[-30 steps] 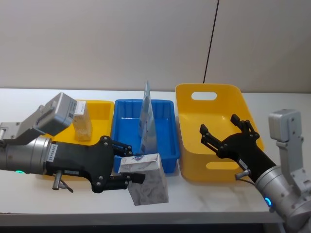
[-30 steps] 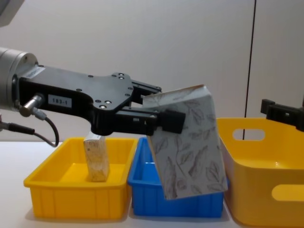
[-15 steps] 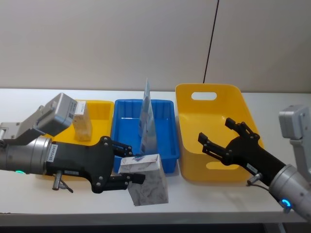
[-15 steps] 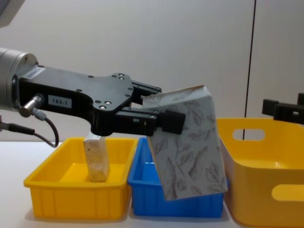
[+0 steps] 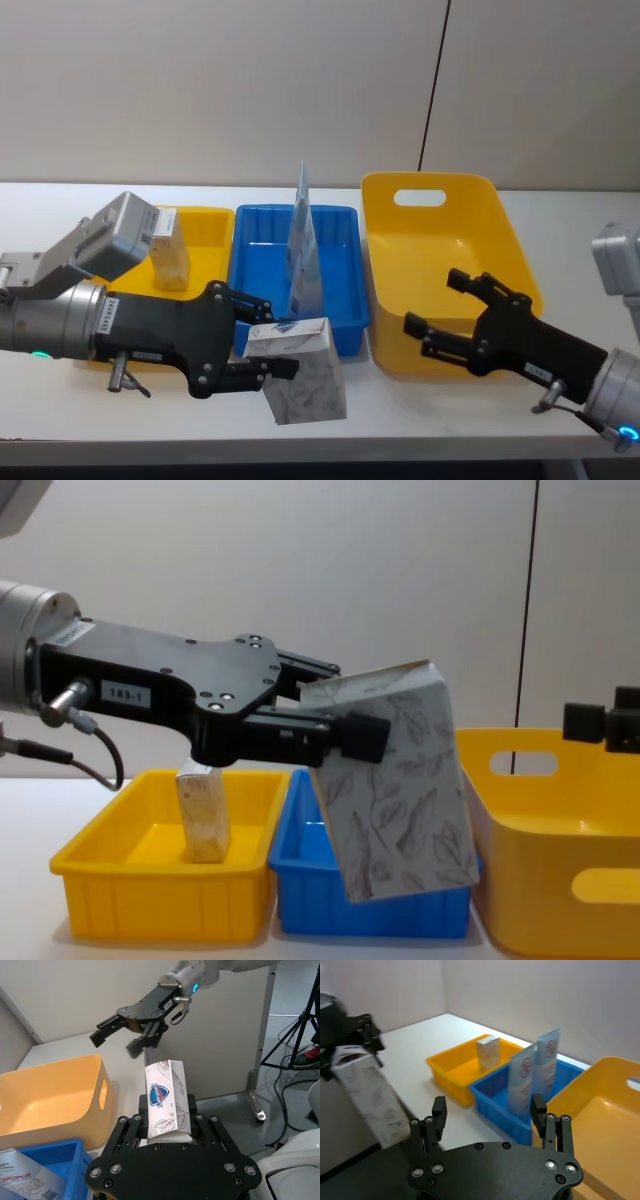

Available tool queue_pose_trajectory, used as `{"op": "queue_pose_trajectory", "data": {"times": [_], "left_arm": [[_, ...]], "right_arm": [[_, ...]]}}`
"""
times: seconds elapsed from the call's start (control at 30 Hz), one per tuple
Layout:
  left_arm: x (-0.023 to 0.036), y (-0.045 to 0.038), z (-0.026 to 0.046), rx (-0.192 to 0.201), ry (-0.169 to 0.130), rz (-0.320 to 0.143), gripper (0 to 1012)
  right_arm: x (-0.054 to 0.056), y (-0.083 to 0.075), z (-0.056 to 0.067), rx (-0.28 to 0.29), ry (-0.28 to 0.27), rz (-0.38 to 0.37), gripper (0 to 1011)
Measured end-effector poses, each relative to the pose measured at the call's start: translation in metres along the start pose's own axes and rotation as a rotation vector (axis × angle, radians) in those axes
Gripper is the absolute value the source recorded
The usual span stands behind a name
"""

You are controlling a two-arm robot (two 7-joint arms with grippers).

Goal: Bimanual collaborative sorting of washing and personal care products

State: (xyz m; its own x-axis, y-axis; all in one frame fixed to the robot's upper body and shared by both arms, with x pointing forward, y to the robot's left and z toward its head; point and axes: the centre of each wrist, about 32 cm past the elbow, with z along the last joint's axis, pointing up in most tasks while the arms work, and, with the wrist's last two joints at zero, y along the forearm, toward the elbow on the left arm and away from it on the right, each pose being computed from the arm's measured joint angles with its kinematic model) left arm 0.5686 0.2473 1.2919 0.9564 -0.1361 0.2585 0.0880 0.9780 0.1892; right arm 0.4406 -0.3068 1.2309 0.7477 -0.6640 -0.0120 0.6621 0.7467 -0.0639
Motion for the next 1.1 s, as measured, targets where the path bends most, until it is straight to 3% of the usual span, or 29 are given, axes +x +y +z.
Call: {"op": "queue_pose_trajectory", "data": {"times": [0.4,0.77,1.1], "left_arm": [[0.0000,0.0000,0.0000,0.000,0.000,0.000,365],[0.0000,0.0000,0.0000,0.000,0.000,0.000,365],[0.0000,0.0000,0.0000,0.000,0.000,0.000,365]], "right_arm": [[0.003,-0.005,0.008,-0.014,0.022,0.203,1003],[0.002,0.007,0.007,0.000,0.022,0.387,1003],[0.005,0.019,-0.001,0.011,-0.016,0.462,1003]]}}
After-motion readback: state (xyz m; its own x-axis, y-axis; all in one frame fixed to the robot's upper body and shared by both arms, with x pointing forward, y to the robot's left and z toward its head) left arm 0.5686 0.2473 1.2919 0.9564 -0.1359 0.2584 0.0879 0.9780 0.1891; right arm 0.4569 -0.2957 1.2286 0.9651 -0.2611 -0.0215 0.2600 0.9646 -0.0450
